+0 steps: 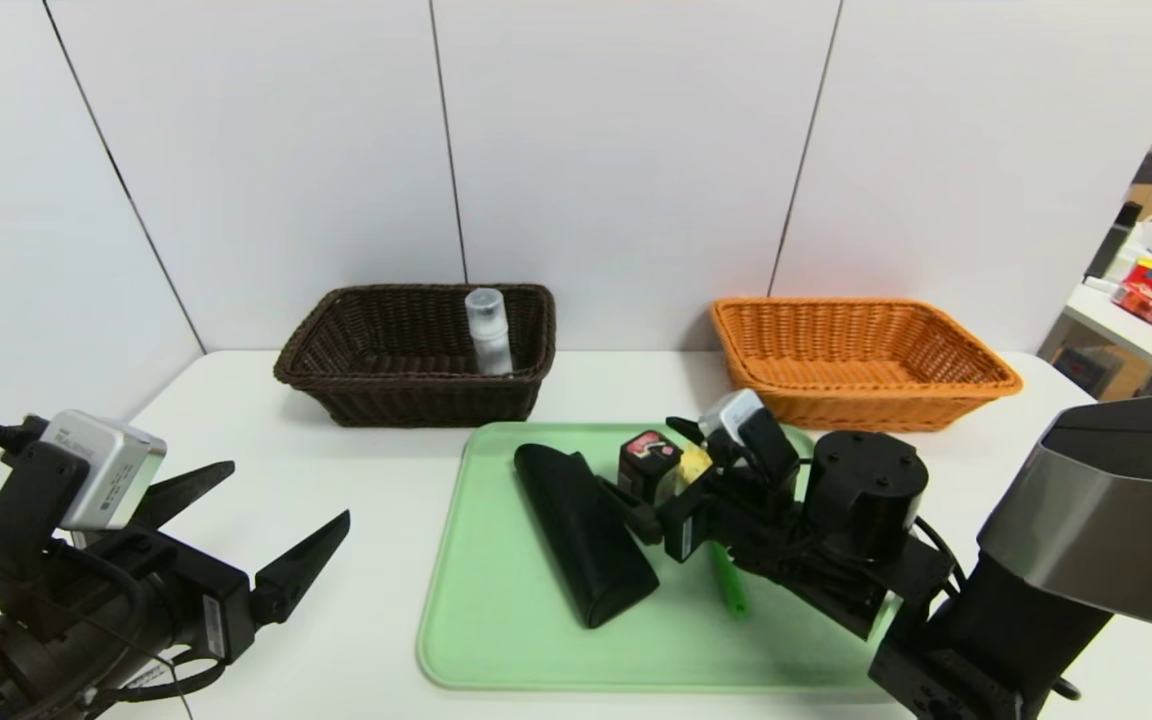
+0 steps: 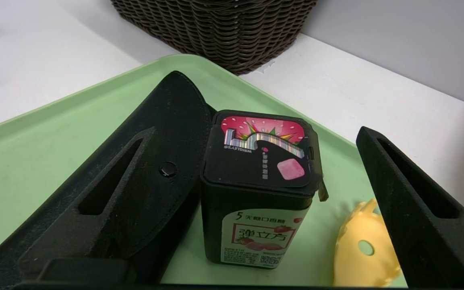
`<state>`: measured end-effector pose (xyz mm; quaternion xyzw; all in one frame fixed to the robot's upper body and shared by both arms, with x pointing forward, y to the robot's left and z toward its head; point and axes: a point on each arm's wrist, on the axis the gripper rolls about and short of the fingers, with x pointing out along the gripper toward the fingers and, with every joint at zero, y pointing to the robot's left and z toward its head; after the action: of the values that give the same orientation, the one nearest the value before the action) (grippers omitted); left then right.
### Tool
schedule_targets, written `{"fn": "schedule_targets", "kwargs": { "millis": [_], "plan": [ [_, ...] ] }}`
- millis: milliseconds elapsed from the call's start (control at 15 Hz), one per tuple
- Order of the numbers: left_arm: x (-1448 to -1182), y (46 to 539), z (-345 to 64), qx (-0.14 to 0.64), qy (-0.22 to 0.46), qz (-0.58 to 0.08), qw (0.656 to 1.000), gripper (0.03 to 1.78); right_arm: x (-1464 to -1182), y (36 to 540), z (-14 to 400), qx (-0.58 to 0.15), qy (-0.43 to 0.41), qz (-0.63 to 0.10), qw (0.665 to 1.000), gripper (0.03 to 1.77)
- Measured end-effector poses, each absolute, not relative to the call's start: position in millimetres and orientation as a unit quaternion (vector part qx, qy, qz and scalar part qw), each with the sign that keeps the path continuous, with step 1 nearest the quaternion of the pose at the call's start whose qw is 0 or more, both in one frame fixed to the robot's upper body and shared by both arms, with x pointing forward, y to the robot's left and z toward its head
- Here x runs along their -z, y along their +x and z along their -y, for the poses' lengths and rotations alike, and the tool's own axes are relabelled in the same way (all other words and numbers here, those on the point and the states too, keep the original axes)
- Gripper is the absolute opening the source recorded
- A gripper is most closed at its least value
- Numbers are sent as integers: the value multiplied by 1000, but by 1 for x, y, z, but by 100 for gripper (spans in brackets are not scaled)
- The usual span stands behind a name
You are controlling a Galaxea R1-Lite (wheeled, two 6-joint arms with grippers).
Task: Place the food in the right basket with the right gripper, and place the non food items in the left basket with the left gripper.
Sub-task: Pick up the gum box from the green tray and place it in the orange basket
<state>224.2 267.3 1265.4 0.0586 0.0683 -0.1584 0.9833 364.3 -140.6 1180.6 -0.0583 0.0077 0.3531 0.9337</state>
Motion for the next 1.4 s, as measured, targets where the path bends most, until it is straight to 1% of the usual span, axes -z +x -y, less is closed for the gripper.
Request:
{"fn": "schedule_targets", "kwargs": {
  "millis": [600, 667, 800, 933, 1000, 1067, 1400],
  "plan": [
    [-1265, 224, -267, 159, 59, -69, 983, 169, -1172, 372, 142, -346, -59, -15, 936, 169],
    [-1264, 224, -267, 159, 59, -70, 983, 169, -1172, 373, 142, -345, -59, -15, 937, 149],
    [-1264, 223, -267, 160, 60, -71, 983, 169, -1172, 375, 142, -343, -59, -15, 937, 117],
    [-1264, 223, -267, 160, 60, -71, 983, 169, -1171, 376, 142, -342, -60, -16, 938, 92],
    [-1264, 223, -267, 160, 60, -71, 983, 169, -1170, 376, 142, -342, -60, -16, 938, 83],
    [-1264, 223, -267, 160, 60, -71, 983, 169, -1170, 376, 142, -342, -60, -16, 938, 76],
    [-1264, 224, -267, 160, 60, -70, 983, 169, -1172, 376, 142, -341, -60, -14, 938, 76]
  ]
}}
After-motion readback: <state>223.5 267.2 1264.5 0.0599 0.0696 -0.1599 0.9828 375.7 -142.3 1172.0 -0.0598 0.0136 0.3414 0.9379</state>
